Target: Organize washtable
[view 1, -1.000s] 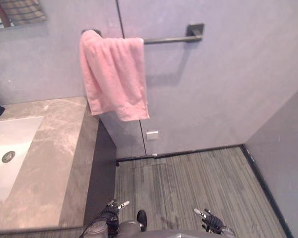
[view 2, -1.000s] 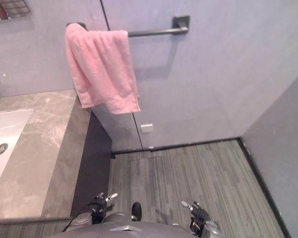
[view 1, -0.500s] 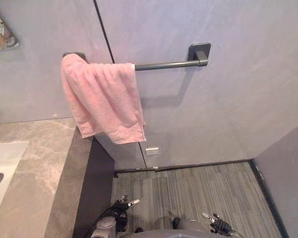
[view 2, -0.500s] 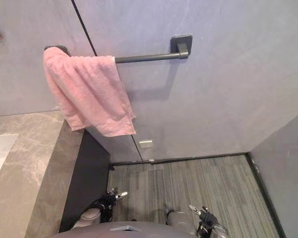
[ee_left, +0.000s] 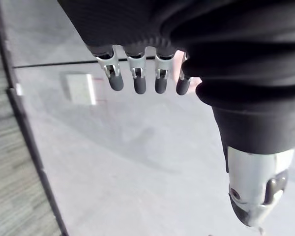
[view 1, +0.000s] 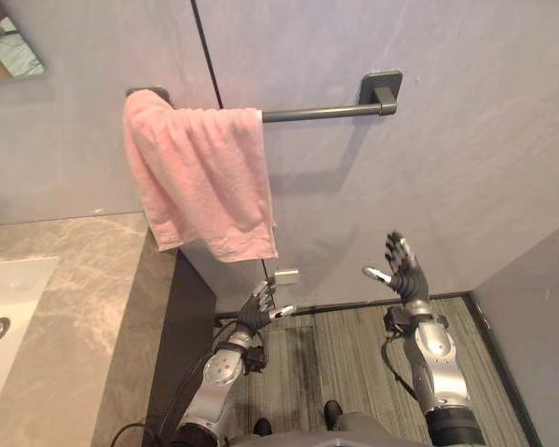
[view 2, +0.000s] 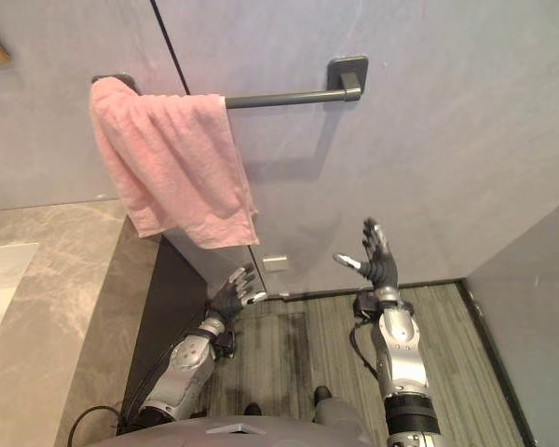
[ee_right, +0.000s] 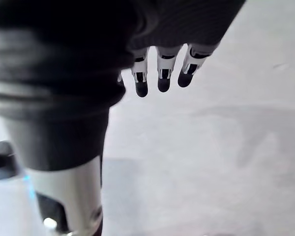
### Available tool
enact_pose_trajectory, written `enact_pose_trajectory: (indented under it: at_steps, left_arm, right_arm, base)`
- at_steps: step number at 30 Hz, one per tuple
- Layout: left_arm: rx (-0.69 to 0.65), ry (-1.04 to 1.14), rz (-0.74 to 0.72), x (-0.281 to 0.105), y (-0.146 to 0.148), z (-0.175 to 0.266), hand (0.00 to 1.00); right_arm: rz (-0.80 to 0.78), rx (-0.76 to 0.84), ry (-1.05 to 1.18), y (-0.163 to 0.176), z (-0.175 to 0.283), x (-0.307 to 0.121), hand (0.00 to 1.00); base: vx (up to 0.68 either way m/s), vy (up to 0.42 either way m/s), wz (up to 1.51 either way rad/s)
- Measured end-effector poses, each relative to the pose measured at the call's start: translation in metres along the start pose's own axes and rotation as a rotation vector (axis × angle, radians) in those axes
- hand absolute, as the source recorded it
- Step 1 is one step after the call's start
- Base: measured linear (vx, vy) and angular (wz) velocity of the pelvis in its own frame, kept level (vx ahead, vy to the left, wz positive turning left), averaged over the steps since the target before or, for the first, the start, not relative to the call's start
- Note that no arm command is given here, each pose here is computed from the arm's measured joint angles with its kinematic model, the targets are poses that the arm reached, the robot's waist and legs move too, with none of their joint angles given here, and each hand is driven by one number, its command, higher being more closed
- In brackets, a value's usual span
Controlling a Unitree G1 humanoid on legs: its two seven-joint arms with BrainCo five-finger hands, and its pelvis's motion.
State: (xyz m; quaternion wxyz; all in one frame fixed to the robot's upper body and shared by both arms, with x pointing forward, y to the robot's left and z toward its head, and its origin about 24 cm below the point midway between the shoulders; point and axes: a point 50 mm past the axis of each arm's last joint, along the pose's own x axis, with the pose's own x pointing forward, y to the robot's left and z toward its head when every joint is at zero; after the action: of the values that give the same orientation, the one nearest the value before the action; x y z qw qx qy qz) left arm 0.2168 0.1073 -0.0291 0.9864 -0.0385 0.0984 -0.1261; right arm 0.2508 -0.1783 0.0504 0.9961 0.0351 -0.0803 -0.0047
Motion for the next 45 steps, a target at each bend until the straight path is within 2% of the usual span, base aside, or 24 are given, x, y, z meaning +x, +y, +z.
enact_pose_trajectory:
  at_steps: [4, 12, 16, 21, 26, 38, 45]
  left_arm:
    - [0.024, -0.035, -0.017, -0.002, -0.004, 0.006, 0.00]
    - [0.020, -0.083, -0.039, -0.002, -0.009, 0.017, 0.00]
    - [0.010, -0.072, 0.028, -0.007, -0.002, 0.013, 0.00]
    - [0.014, -0.124, 0.154, -0.009, 0.022, 0.026, 0.00]
    - [0.028, -0.224, 0.258, -0.012, 0.043, 0.049, 0.00]
    - [0.061, -0.334, 0.365, -0.016, 0.067, 0.075, 0.00]
    - [0.076, -0.420, 0.400, -0.006, 0.074, 0.098, 0.00]
  right_arm:
    - [0.085, 0.007, -0.117, 0.014, 0.023, 0.002, 0.00]
    - [0.206, 0.130, -0.105, 0.035, 0.022, 0.004, 0.00]
    - [0.235, 0.164, -0.070, 0.044, 0.015, 0.019, 0.00]
    - [0.221, 0.116, 0.033, 0.036, -0.002, 0.039, 0.00]
    - [0.200, 0.096, 0.019, 0.029, 0.007, 0.057, 0.00]
    - [0.105, 0.046, 0.010, 0.009, 0.027, 0.100, 0.00]
    - [0.110, 0.022, -0.050, 0.014, 0.057, 0.127, 0.00]
  base:
    - [-0.10, 0.019, 0.14]
    - [-0.04, -0.005, 0.21]
    - [0.01, 0.000, 0.16]
    - [0.00, 0.000, 0.13]
    - [-0.01, -0.009, 0.17]
    - [-0.01, -0.006, 0.06]
    - [0.00, -0.001, 0.02]
